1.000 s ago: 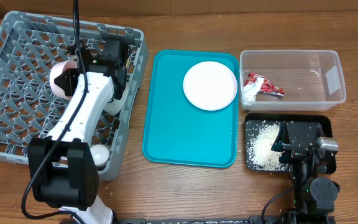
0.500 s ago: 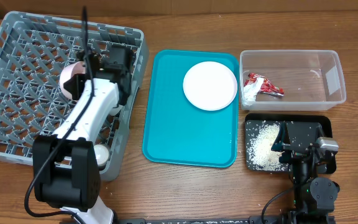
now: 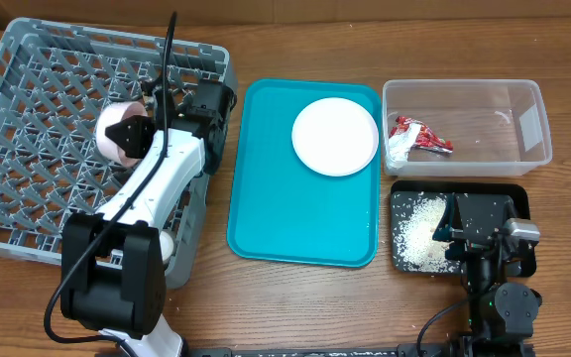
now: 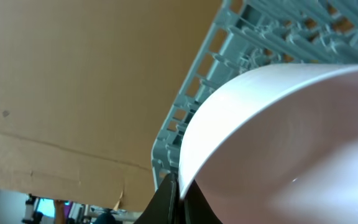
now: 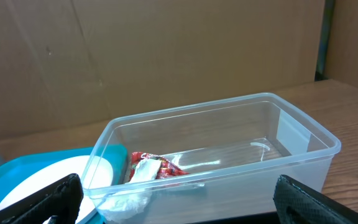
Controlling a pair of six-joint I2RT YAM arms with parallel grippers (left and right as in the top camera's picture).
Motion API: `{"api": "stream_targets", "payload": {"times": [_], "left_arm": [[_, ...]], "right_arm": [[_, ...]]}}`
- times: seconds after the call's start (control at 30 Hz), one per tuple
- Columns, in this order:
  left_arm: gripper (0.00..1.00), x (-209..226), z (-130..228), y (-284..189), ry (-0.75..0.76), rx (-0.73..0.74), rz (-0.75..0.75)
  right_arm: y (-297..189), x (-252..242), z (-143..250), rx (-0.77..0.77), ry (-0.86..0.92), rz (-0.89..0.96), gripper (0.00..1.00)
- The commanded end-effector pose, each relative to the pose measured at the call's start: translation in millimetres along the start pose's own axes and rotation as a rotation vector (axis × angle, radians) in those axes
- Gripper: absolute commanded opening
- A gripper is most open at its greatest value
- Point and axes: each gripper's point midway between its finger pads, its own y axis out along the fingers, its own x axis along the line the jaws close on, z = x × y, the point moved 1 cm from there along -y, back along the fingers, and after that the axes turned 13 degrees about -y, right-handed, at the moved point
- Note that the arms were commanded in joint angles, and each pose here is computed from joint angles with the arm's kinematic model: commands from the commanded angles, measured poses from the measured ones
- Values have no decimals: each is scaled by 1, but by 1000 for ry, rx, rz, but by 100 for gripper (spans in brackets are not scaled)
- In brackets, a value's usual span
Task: Sort waste into correct bins and load items into the dishwasher
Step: 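Lift the small white plate and stand it upright in the rack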
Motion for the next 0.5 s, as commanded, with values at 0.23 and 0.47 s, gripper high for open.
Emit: {"api": "stream_targets", "payload": {"times": [0.23,0.47], "left_arm": [[4,-16,17,14,37,93,102],[4,-20,15,4,49,75,120]], "right_arm": [[0,-1,1,-7,-5,9,100],[0,-1,1,-6,-5,9,100]]}}
